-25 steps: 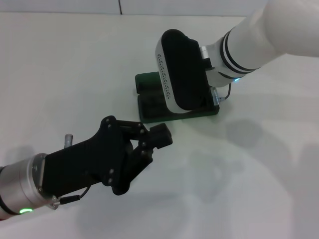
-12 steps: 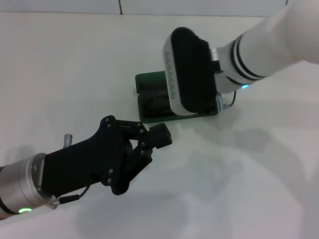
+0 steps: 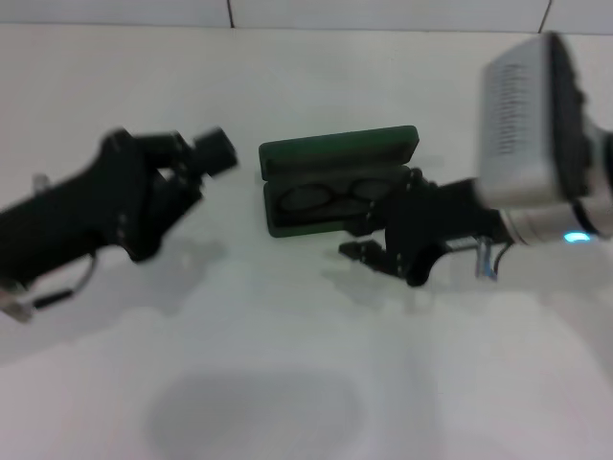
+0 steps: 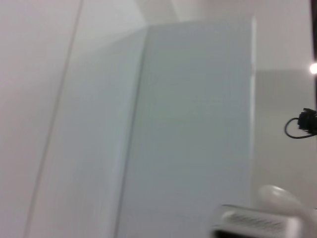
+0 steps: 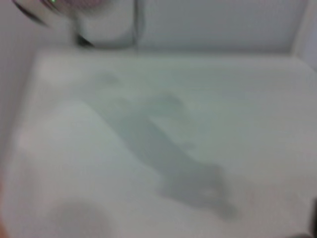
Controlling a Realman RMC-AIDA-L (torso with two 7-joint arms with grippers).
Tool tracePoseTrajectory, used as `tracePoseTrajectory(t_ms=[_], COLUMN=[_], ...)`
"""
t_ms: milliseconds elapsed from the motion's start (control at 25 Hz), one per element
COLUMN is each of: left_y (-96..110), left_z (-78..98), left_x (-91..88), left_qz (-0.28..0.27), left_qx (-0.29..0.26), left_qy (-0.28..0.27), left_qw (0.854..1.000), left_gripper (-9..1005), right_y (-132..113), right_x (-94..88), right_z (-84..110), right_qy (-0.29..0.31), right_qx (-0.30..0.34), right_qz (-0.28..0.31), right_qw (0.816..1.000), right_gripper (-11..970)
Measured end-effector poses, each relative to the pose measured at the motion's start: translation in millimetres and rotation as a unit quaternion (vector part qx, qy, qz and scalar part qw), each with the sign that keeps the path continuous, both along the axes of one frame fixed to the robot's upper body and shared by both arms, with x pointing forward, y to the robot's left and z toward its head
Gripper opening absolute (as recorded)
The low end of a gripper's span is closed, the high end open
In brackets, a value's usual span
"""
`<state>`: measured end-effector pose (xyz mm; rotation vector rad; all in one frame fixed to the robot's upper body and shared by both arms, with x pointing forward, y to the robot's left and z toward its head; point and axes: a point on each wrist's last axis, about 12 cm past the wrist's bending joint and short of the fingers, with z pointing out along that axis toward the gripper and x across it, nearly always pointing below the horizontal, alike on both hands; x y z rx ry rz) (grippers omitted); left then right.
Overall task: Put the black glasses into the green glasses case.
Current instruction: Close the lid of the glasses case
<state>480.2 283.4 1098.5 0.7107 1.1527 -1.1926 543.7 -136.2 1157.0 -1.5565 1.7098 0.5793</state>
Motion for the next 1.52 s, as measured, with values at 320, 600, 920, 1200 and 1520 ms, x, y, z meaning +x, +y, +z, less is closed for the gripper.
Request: tracePoseTrajectory(t_ms=[320,600,920,1200,1520], left_y=[-24.2,-71.5,-106.0,-109.7,-116.7], left_z=[48.5,59.9,36.3,27.4,14.9], left_x=[93.9,148.8,162.8,161.2,158.3], left_qz=[-0.029,-0.016,0.033,0.045,0.045], left_qx=[0.162,0.313,0.401,0.405,0.411], left_qy=[0.023,0.065,0.077,0.086,0.102], left_qw=[0.986,0.947,0.912,0.909,0.905], left_gripper=[58,148,183,176,163], right_y=[-90.0,-134.6,-142.3,-137.1,-137.6], right_x=[-39.0,-56.0,-54.7,-46.2,-45.1], right_z=[-22.4,-51.6,-63.9,-65.1,-64.5], right_qy=[0.081,0.141,0.146,0.151,0.150], right_qx=[0.206,0.274,0.315,0.322,0.322], right_qz=[-0.015,-0.069,-0.098,-0.094,-0.095], right_qw=[0.975,0.949,0.933,0.930,0.930], right_gripper=[182,182,182,182,183])
